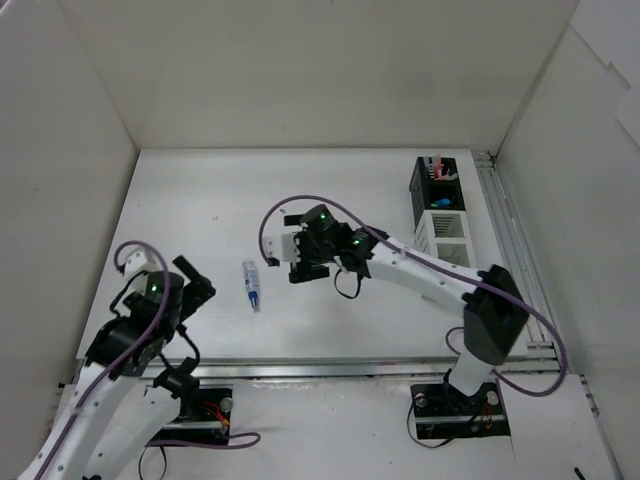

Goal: Sort the stationery into containers
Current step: Pick up the stationery from the center of the board, then place the stationery in the storage box.

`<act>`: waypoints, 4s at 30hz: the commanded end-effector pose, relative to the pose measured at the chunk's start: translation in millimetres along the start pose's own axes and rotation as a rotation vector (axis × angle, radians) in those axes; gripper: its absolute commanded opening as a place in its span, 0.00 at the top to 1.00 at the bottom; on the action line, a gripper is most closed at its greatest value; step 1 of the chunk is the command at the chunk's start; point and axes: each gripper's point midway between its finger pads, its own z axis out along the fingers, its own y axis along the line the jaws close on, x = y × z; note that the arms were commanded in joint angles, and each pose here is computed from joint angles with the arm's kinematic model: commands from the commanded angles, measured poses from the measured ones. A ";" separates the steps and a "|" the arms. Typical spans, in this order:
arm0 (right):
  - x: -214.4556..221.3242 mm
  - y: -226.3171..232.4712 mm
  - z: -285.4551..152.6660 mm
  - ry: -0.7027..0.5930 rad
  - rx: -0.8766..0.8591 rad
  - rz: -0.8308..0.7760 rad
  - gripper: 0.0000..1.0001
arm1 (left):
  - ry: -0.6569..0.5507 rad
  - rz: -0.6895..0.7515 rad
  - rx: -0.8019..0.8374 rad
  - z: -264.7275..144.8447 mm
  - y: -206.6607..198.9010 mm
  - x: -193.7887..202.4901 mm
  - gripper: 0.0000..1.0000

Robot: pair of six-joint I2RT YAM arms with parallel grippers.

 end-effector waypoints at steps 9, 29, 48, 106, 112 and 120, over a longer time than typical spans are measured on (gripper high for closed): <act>-103.4 33.1 72.6 -0.379 -0.371 -0.768 0.02 | -0.069 -0.155 -0.134 -43.1 56.1 -9.3 0.00; -88.3 111.5 162.4 -0.369 -0.648 -0.882 0.02 | -0.043 -0.114 0.018 -55.1 43.4 -3.3 0.01; -87.6 116.3 213.1 -0.310 -0.555 -0.833 0.78 | -0.138 -0.148 0.068 -66.9 47.0 -18.9 0.01; 276.3 -14.8 -202.6 0.049 1.123 1.474 0.89 | -0.062 -0.036 0.217 -6.7 -45.7 -23.2 0.01; 280.9 -22.9 -193.8 0.009 1.098 1.459 0.84 | -0.068 -0.037 0.221 -2.7 -50.7 -25.4 0.00; 285.3 -24.8 -190.7 0.024 1.096 1.452 0.48 | -0.072 -0.039 0.231 -3.1 -50.9 -24.6 0.01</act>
